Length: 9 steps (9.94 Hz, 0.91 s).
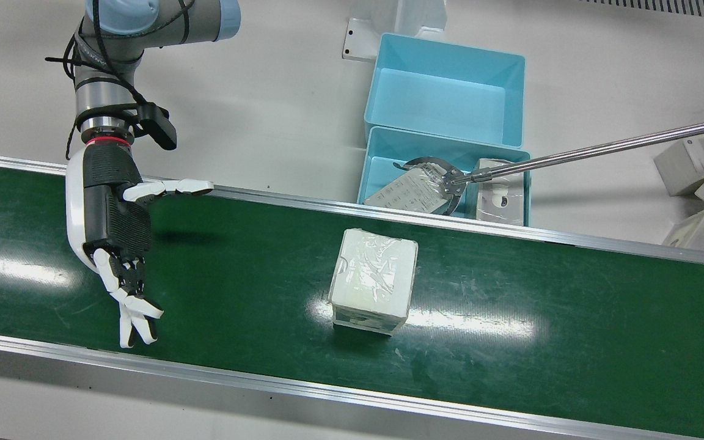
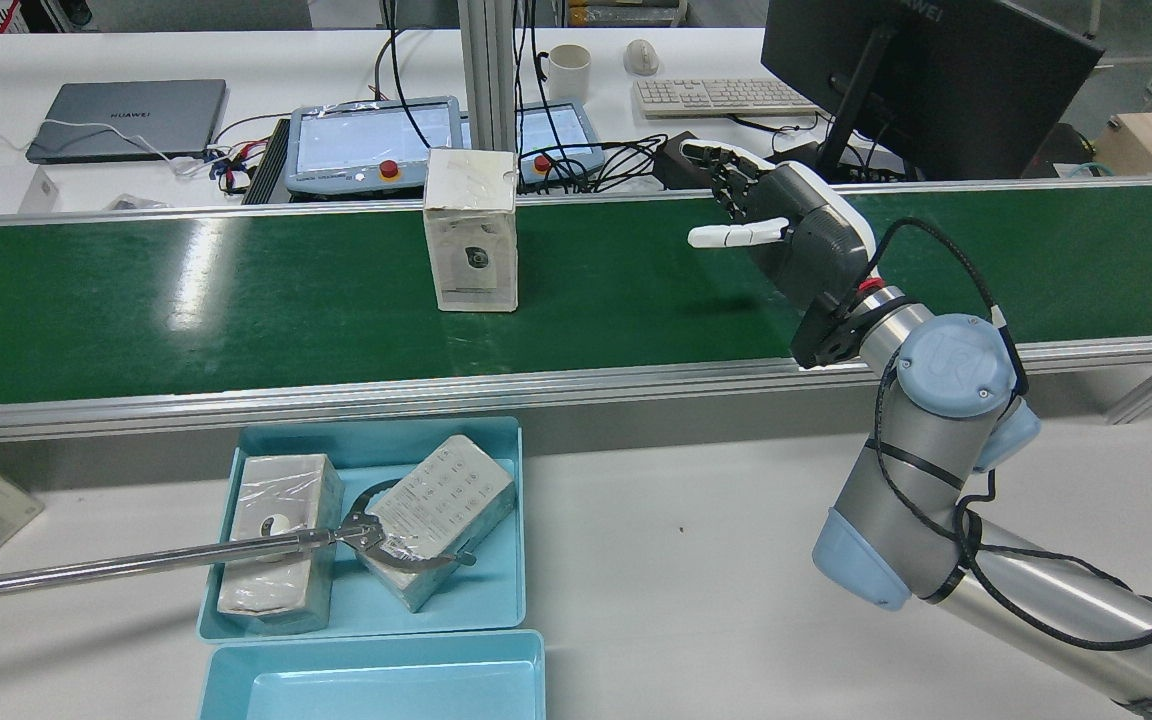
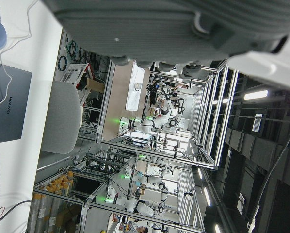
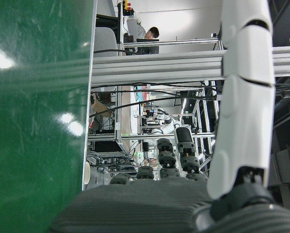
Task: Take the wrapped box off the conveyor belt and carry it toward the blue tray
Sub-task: 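Position the open right hand beside the belt as the wrapped box approaches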
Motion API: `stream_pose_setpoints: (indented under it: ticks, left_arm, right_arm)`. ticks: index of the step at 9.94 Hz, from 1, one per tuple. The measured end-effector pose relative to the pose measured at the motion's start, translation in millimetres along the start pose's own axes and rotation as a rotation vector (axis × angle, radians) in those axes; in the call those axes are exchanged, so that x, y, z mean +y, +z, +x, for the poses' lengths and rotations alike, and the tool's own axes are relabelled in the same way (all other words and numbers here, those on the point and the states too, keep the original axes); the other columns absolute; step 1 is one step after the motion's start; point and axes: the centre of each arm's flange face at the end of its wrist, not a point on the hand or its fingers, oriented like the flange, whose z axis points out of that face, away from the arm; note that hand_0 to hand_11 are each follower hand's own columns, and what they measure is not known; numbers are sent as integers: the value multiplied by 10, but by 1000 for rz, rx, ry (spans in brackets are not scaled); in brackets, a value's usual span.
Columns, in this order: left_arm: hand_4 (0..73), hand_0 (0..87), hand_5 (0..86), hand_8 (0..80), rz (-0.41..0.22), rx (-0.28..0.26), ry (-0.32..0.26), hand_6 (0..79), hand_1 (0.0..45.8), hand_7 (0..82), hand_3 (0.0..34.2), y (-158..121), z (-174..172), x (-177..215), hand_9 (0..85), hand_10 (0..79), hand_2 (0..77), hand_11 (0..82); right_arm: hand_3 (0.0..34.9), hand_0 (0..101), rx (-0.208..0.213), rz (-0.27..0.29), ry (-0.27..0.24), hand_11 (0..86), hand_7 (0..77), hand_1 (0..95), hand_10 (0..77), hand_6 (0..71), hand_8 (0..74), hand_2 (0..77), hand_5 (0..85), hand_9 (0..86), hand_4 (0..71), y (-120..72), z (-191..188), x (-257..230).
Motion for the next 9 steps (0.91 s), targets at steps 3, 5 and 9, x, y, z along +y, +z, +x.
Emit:
stream_pose_setpoints:
  ticks: [3,5,9]
  left_arm:
    - [0,0,11,5,0,0,0,5,0,5,0,0,0,0,0,5,5,5]
    - [0,0,11,5,0,0,0,5,0,5,0,0,0,0,0,5,5,5]
    - [0,0,11,5,0,0,0,5,0,5,0,0,0,0,0,5,5,5]
  right_arm:
    - [0,469,0,3,0,11,44,147,0,38,11,104,218,27,87,10,8,-15]
    - [0,468,0,3,-1,11,44,147,0,38,11,104,218,27,93,14,10,-12]
    - [0,468,2,4,-6,11,44,147,0,38,11,104,218,27,93,15,20,-18]
